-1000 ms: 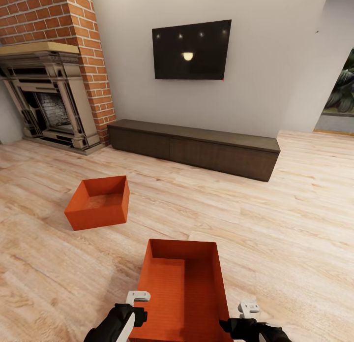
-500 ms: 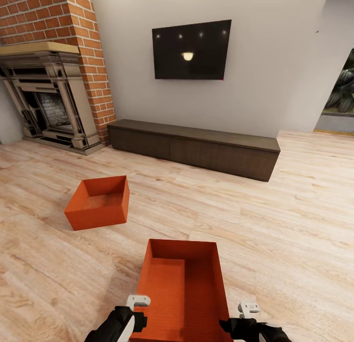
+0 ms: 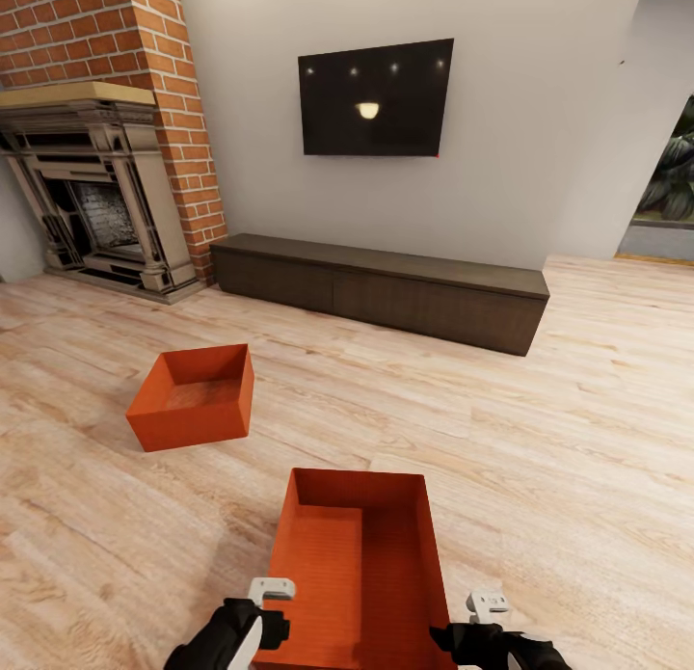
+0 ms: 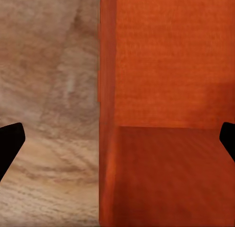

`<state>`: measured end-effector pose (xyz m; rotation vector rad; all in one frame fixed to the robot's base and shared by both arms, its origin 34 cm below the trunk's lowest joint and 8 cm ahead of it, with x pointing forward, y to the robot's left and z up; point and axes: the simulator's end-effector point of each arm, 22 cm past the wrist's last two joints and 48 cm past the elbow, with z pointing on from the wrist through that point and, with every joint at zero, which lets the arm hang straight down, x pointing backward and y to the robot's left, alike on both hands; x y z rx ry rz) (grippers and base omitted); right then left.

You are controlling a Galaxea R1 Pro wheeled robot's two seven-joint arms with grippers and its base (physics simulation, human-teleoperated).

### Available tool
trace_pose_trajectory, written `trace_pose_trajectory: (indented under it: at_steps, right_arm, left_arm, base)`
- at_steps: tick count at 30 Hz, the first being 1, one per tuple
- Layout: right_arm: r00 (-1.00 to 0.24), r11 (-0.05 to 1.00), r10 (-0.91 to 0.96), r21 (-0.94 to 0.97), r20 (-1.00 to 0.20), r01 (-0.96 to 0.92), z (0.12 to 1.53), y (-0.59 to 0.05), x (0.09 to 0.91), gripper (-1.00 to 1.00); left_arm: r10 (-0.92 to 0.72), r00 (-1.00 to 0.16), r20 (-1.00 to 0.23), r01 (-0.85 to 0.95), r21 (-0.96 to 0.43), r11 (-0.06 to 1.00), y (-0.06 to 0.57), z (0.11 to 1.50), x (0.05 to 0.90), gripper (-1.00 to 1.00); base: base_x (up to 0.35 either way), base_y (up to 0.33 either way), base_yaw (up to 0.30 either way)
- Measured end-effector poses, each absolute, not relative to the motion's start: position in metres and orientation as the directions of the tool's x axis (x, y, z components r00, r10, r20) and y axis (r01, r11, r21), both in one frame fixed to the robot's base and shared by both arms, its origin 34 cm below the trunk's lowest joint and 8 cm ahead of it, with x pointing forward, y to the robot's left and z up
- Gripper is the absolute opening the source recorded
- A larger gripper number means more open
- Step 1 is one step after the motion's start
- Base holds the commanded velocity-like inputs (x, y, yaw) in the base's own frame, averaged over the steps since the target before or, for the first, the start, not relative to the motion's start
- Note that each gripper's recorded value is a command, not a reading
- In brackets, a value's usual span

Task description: Move the two storage containers from the living room to the garage. In the garage, place one container on the floor and stack the other container on top of it (either order is fine).

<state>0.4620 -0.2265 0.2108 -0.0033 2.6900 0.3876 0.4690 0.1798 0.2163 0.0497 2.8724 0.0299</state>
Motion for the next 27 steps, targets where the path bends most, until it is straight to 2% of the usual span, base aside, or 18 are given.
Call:
trace_pose_trajectory:
  at_steps: [27]
  right_arm:
    - [-0.917, 0.961, 0.055, 0.272, -0.395, -0.059, 0.2045, -0.226, 0.4576, 1.0]
  left_arm:
    - [0.032, -0.965, -0.261, 0.024, 0.032, 0.999, 0.188, 0.2108, 0.4684, 1.0]
  base:
    - [0.0, 0.0, 0.0]
